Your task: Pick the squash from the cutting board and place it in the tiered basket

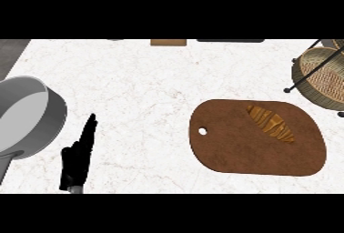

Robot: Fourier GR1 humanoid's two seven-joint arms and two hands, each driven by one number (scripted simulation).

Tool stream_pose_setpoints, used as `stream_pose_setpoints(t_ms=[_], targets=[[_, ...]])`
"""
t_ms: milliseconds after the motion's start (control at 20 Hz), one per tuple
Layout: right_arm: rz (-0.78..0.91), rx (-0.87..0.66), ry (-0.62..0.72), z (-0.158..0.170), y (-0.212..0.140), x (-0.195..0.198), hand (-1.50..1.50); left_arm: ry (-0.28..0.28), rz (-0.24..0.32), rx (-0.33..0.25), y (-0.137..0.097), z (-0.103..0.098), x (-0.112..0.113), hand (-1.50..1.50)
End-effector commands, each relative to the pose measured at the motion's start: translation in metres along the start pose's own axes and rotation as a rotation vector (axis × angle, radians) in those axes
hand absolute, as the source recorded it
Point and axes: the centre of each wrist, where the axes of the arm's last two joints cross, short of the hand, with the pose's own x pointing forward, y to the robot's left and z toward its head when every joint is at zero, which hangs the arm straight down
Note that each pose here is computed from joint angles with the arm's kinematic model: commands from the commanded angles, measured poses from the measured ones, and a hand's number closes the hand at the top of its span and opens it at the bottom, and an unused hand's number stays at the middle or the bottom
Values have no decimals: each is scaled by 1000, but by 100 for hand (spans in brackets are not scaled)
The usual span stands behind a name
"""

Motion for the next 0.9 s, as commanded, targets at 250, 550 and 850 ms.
stream_pose_setpoints(t_ms=[250, 550, 850], targets=[[-57, -173, 65, 31, -144, -1, -150, 57, 4, 7, 2, 18, -15, 0], [-45, -153, 86, 64, -204, -14, -150, 69, 16, 47, 13, 10, -17, 0], [-78, -67, 73, 84, -235, -15, -150, 78, 24, 60, 8, 13, -15, 0]])
